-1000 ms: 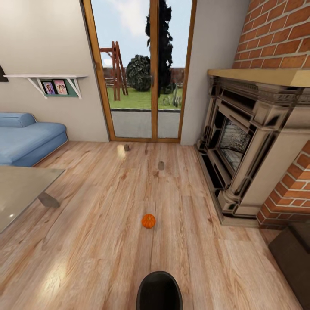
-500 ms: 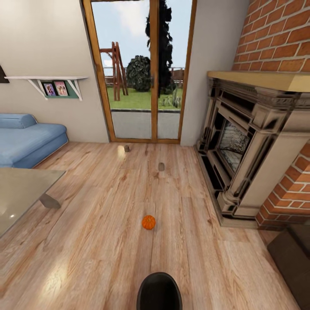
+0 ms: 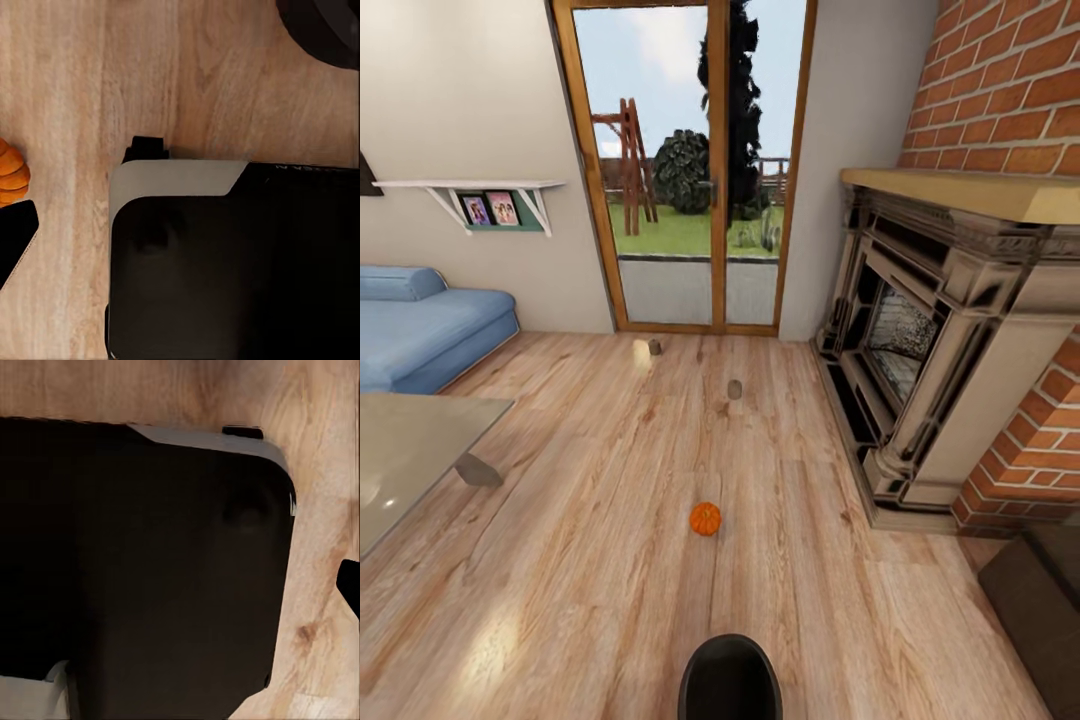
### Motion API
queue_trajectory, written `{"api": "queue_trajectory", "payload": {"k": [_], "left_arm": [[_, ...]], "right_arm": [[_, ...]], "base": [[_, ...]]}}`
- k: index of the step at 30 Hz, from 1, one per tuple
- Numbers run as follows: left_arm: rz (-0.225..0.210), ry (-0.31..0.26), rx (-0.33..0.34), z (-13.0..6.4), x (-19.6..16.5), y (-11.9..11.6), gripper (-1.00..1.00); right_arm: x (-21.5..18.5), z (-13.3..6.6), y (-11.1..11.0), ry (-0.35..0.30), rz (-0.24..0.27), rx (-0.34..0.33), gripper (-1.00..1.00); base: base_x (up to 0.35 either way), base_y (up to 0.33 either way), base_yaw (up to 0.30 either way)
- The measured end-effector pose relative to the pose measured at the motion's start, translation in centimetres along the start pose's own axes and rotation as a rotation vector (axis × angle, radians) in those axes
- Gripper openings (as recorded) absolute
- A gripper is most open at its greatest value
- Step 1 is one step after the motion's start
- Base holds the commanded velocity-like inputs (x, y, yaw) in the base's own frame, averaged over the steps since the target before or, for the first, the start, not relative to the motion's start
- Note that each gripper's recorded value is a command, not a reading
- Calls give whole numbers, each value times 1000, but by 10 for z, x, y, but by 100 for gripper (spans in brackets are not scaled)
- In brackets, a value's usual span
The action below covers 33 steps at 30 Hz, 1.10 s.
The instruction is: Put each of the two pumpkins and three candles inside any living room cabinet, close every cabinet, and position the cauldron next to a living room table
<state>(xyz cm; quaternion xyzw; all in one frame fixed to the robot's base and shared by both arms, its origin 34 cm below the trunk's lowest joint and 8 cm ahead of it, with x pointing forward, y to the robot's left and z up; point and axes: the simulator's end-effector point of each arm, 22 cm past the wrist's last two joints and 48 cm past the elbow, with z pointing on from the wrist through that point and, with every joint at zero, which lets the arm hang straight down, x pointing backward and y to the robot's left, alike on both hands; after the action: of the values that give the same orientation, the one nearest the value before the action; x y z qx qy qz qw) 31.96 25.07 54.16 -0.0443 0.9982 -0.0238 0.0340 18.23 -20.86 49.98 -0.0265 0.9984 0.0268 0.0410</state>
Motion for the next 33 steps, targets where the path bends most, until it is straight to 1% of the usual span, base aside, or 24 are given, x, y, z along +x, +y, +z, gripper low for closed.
{"api": "queue_trajectory", "payload": {"k": [2,3,5,7,9,10,13,16,17,19,22,27,30,33], "left_arm": [[5,11,13,-14,-15,-8,100],[7,5,20,-21,-25,-12,100],[10,-35,36,-37,-51,-22,100],[6,-70,54,-49,-73,-33,100],[5,-89,65,-54,-91,-41,100],[4,-88,71,-53,-101,-45,100],[-6,-53,83,-45,-124,-53,100],[-52,-24,118,-41,-132,-62,100],[-60,-24,123,-42,-132,-64,100],[-77,-44,130,-43,-139,-66,100],[-85,-58,130,-46,-142,-67,100],[-89,-71,137,-51,-143,-69,100],[-92,-86,130,-49,-138,-66,100],[-96,-85,125,-46,-129,-65,100]], "right_arm": [[-44,-2,-1,-7,-1,2,100],[-67,-6,-1,-2,-1,3,100],[-118,-22,-2,-10,-1,6,100],[-163,-43,-1,-37,6,4,100],[-190,-59,4,-68,22,-11,100],[-203,-66,10,-85,37,-26,100],[-232,-82,26,-123,76,-70,100],[-239,-86,32,-132,92,-86,100],[-239,-87,32,-133,93,-87,100],[-239,-87,33,-144,98,-89,100],[-238,-86,33,-172,102,-84,100],[-236,-88,32,-190,105,-81,100],[-238,-92,31,-208,104,-78,100],[-239,-95,31,-213,106,-77,100]], "base": [[0,0,0],[0,0,0],[0,0,0],[0,0,0],[0,0,0],[0,0,0],[0,0,0],[0,0,0],[0,0,0],[0,0,0],[0,0,0],[0,0,0],[0,0,0],[0,0,0]]}}
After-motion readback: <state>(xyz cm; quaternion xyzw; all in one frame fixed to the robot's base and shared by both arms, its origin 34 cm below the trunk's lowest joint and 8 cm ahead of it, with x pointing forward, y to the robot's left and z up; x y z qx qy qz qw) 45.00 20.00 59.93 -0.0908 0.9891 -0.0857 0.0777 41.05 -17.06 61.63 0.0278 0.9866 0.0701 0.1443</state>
